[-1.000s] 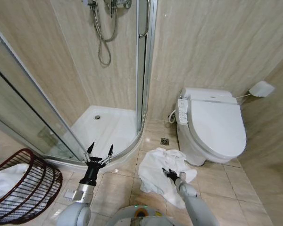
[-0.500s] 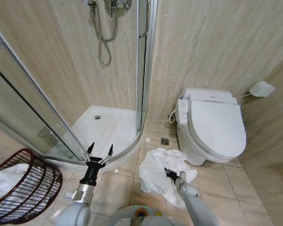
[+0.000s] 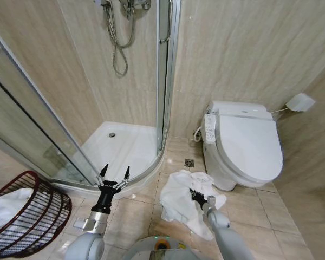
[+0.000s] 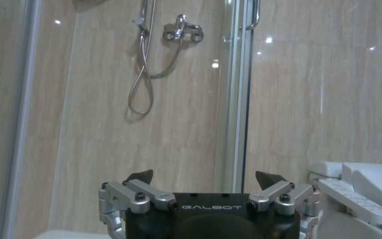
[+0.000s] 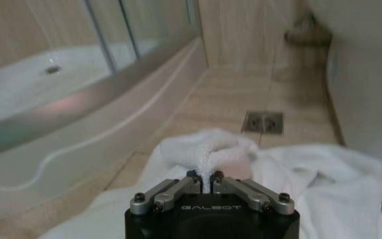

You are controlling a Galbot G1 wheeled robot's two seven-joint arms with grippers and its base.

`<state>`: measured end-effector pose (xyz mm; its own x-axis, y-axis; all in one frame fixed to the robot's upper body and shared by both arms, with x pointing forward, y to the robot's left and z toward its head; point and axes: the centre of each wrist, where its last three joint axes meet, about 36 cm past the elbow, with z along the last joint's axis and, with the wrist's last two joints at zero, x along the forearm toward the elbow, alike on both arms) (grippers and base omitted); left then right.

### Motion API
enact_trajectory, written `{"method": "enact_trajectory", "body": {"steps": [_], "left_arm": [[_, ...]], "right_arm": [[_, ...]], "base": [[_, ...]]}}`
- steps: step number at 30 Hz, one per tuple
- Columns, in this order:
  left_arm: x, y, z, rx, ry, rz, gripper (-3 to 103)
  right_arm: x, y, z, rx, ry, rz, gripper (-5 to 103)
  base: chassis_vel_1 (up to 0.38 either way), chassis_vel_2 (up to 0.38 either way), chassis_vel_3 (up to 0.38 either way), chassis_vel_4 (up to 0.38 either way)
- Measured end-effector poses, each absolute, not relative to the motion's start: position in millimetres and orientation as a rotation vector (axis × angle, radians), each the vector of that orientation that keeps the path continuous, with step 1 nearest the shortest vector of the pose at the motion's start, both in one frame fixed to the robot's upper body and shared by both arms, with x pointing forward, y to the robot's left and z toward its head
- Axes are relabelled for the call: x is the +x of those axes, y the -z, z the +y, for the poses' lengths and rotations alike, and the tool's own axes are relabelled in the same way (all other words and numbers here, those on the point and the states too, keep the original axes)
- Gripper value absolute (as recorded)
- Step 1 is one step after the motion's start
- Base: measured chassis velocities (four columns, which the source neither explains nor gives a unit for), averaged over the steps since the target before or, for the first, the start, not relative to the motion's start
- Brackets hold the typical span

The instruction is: Discard the used towel into the hamper.

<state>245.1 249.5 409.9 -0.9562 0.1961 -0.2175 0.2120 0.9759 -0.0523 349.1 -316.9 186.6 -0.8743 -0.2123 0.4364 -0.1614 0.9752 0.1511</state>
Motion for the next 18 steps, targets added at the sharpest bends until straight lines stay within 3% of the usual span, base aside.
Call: {"method": "enact_trajectory", "body": {"steps": [18], "left_arm": [[245,-410,249,0.304,0.111,2.911,100]], "right_arm": [[324,-297,-319,0.368,0.028,-3.064,4]], "base": [[0.0,0.0,0.0,0.0]]}}
